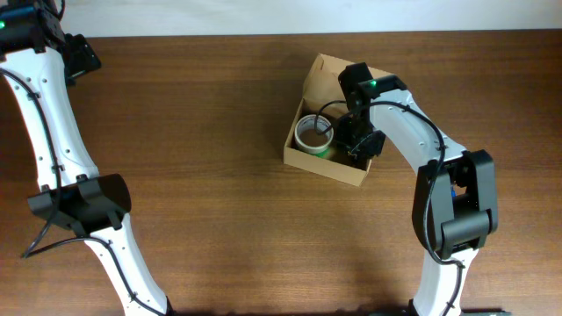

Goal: Pack container
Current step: 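Lower the correction tape into the box beside the tape rolls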

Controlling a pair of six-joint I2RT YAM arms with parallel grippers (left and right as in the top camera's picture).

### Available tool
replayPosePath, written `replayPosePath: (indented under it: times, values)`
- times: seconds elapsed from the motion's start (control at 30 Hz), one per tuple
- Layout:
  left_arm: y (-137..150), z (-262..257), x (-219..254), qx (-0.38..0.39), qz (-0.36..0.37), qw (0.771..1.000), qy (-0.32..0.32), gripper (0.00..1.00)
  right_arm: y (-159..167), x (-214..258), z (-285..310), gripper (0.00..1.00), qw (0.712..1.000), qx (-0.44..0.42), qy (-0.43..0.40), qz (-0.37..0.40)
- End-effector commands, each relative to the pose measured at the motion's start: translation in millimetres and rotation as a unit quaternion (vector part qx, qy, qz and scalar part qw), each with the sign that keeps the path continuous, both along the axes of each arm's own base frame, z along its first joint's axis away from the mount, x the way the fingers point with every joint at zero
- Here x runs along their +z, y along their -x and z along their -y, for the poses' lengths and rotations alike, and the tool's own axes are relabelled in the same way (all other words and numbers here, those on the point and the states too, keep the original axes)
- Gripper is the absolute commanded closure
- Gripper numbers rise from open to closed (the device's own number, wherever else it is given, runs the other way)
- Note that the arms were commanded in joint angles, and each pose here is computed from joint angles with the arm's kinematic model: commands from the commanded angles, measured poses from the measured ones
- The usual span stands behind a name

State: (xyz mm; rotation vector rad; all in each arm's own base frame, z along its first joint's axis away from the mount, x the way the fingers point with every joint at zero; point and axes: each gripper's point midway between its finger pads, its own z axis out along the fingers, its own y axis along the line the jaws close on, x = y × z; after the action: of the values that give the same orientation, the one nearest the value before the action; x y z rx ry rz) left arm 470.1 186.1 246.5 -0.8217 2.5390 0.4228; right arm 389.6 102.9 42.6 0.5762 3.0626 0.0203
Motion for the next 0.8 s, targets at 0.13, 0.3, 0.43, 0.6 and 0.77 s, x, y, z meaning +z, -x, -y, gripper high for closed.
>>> replayPosePath:
  times: [0.13,0.3,0.43,0.6,0.77]
  values:
    - [0,-2,-4,-0.002,-0.005,1.000,0.002,0.00,0,-4,4,0.56,1.000,-0.009,0.006,0.000]
    - [0,-2,-4,-0.002,-0.005,1.000,0.002,0.00,-1,-4,3,0.53,1.000,-0.009,0.006,0.002]
    - [0,-2,-4,-0.002,-0.005,1.000,0.002,0.00,-4,-4,3,0.50,1.000,-0.009,0.005,0.007]
    - [0,-2,-4,-0.002,-0.005,1.000,0.002,0.00,-19,1,0,0.51,0.999,-0.002,-0.002,0.036]
    - [0,-2,-4,-0.002,-0.005,1.000,0.002,0.00,-45,33,2,0.51,0.996,0.031,0.007,0.083]
